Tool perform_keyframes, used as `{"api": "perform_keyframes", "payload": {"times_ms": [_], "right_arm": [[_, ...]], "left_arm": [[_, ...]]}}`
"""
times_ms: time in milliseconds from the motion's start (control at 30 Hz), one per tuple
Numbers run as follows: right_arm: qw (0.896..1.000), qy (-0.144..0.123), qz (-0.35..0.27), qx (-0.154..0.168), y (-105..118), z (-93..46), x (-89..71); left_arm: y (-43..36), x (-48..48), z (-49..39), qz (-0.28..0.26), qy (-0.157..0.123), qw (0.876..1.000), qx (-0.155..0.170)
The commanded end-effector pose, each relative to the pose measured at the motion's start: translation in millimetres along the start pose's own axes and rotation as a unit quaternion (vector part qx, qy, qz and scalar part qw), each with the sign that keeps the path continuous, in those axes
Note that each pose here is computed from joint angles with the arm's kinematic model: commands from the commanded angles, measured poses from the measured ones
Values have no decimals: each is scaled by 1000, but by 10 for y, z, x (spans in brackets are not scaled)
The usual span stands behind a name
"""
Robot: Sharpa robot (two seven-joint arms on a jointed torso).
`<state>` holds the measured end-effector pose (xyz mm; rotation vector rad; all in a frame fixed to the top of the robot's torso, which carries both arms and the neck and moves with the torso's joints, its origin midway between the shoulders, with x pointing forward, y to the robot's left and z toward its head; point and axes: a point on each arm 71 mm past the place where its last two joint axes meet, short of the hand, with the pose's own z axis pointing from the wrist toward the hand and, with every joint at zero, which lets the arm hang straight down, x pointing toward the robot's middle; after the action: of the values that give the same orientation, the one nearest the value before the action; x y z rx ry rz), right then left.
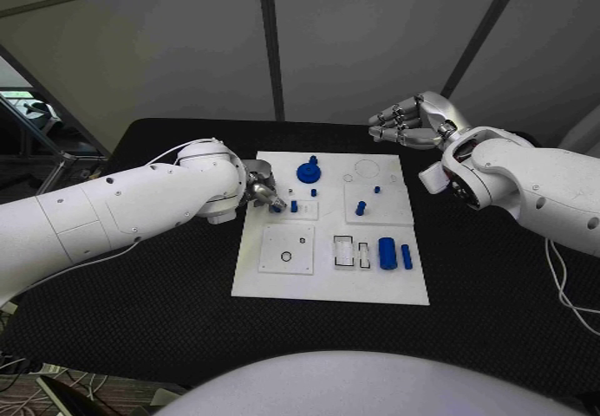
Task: Assemble the parts on the task board
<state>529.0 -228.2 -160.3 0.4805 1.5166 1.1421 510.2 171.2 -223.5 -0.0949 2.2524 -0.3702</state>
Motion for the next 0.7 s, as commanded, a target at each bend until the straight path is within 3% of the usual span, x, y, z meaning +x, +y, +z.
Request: {"api": "perform_keyframes", "payload": {"times_ms": [33, 700], "right_arm": [[1000, 3, 0, -4, 13, 4, -2], [1000, 2, 0, -4, 12, 4, -4]], "left_arm": [[-17, 80, 13, 6, 24, 1000, 3], [16, 51, 35, -1, 15, 1000, -3]]}}
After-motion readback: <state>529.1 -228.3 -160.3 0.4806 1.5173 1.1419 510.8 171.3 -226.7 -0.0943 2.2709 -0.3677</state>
